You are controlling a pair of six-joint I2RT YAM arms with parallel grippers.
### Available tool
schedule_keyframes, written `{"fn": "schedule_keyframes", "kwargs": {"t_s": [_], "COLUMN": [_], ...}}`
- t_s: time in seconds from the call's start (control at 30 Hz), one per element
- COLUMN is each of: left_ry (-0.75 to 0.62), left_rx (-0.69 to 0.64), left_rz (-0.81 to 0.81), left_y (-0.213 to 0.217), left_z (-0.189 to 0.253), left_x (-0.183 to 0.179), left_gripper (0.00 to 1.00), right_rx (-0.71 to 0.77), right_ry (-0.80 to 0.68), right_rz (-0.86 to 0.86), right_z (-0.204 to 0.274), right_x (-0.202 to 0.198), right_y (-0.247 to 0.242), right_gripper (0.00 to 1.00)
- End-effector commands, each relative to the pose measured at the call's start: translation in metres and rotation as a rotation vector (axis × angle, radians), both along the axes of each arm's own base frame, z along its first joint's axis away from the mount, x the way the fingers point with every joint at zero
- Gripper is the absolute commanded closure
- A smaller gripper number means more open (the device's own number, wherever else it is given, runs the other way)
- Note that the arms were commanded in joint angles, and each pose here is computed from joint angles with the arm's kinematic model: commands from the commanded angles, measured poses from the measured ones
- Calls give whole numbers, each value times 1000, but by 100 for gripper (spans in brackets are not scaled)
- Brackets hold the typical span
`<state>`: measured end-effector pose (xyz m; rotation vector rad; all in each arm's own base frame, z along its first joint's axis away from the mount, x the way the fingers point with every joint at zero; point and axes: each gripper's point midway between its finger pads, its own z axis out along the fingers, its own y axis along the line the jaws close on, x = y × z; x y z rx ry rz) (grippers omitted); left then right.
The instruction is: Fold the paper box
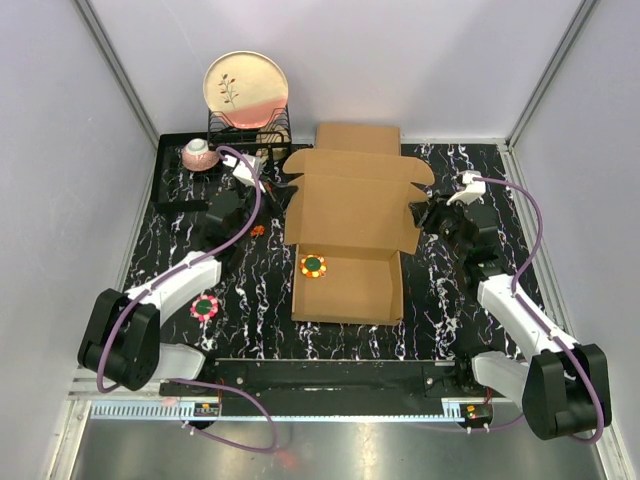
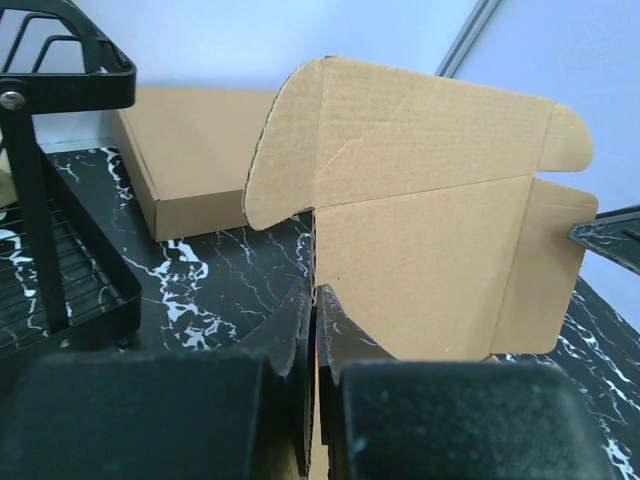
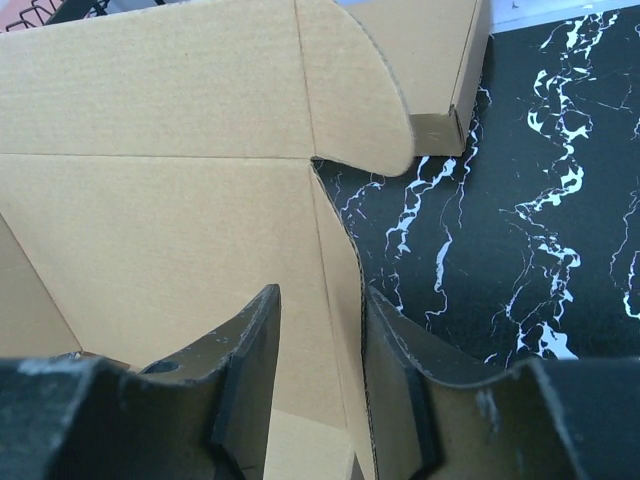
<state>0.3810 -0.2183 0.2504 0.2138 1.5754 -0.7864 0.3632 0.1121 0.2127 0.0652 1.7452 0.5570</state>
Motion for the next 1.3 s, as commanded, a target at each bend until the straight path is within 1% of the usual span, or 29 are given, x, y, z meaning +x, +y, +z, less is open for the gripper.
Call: {"fn": "schedule_keyframes", "kwargs": {"t_s": [0.0, 0.23, 0.5, 0.7, 0.73, 0.8, 0.83, 0.87, 1.07, 1.17, 1.2, 1.23, 1.27], "left_ry": [-90, -86, -84, -84, -83, -84, -81, -80, -79, -100, -99, -105, -106], "left_rx": [29, 53, 75, 89, 93, 101, 103, 104, 81, 65, 67, 59, 47], "left_rz": [63, 78, 84, 77, 77, 75, 78, 79, 108, 114, 118, 117, 148], "left_y": [12, 15, 16, 15, 15, 15, 15, 15, 17, 8, 1, -3, -1], "left_z": [23, 16, 11, 8, 7, 6, 5, 4, 9, 18, 16, 17, 18], "left_x": [4, 6, 8, 9, 9, 10, 10, 10, 4, -9, -14, -17, -18], "left_gripper": [100, 100, 100, 100, 100, 100, 100, 100, 100, 100, 100, 100, 100], "right_rx": [-6, -4, -9, -2, -2, 6, 12, 14, 50, 81, 84, 89, 92], "right_ry": [-54, -69, -66, -61, -56, -68, -71, -80, -101, -89, -76, -85, -84], "right_rz": [-25, -33, -20, -6, 1, 9, 15, 18, 20, 17, 8, 7, 12], "right_z": [20, 28, 26, 23, 20, 23, 23, 25, 37, 36, 29, 31, 30], "right_x": [1, 7, 24, 39, 41, 43, 44, 44, 30, 19, 16, 12, 8], "right_y": [-3, -4, 2, 7, 9, 11, 12, 13, 12, 13, 13, 13, 17], "right_gripper": [56, 59, 56, 58, 64, 73, 78, 81, 90, 92, 94, 96, 97]}}
